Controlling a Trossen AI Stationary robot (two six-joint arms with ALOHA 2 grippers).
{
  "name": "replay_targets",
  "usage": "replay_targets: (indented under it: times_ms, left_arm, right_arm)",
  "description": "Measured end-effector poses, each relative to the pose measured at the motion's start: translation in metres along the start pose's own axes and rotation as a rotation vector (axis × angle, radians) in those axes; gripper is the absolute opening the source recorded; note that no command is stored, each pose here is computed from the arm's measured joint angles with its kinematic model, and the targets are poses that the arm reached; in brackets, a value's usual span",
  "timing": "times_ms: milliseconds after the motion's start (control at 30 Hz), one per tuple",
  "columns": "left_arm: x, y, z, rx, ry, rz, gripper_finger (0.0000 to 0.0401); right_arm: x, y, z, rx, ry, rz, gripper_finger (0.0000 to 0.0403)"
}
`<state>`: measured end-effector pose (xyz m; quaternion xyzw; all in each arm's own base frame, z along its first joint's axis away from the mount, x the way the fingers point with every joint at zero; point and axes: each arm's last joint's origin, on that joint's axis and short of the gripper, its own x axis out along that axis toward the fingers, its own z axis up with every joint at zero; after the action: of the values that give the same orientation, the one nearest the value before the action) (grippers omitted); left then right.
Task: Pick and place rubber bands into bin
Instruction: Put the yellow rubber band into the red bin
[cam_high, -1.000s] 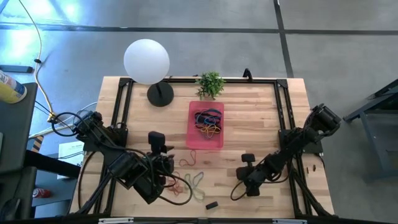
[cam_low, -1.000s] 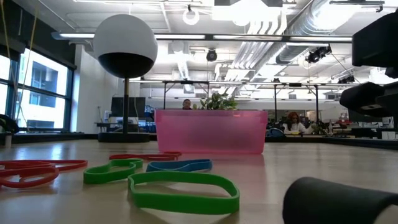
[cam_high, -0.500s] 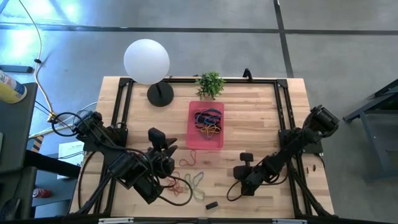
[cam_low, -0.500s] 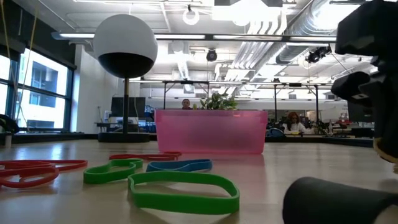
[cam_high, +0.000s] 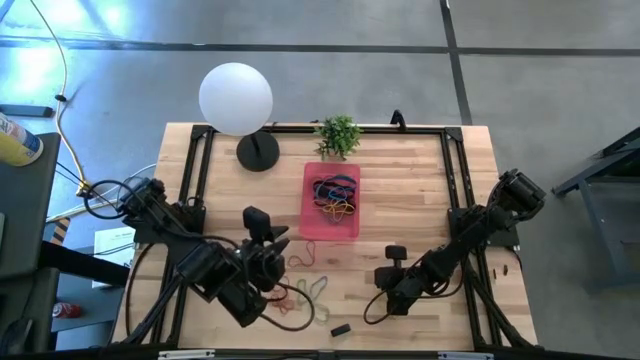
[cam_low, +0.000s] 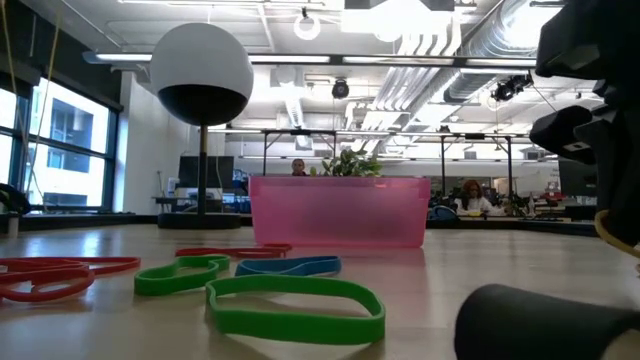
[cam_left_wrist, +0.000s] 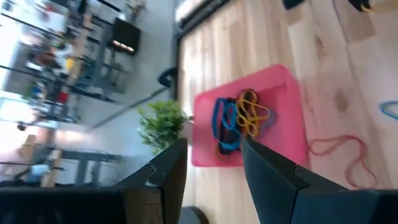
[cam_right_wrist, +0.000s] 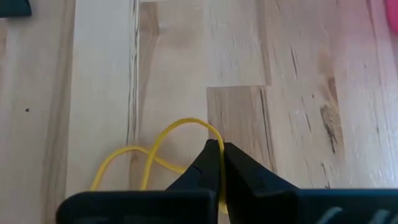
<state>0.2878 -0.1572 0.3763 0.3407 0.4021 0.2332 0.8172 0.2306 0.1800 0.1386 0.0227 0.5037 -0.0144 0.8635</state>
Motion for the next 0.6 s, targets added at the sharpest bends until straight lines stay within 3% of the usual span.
replay_targets:
  times_ms: [333,600]
  left_arm:
    - [0.025,0.007,0.000,-0.037,0.109,-0.109,0.0143]
    - [0.028,0.008,0.001,-0.025,0.114,-0.104,0.0139]
  right_arm:
    - [-0.001,0.000,0.000,-0.004,0.003,0.001,0.0001]
    - [-0.001,0.000,0.000,0.002,-0.004,-0.006,0.0001]
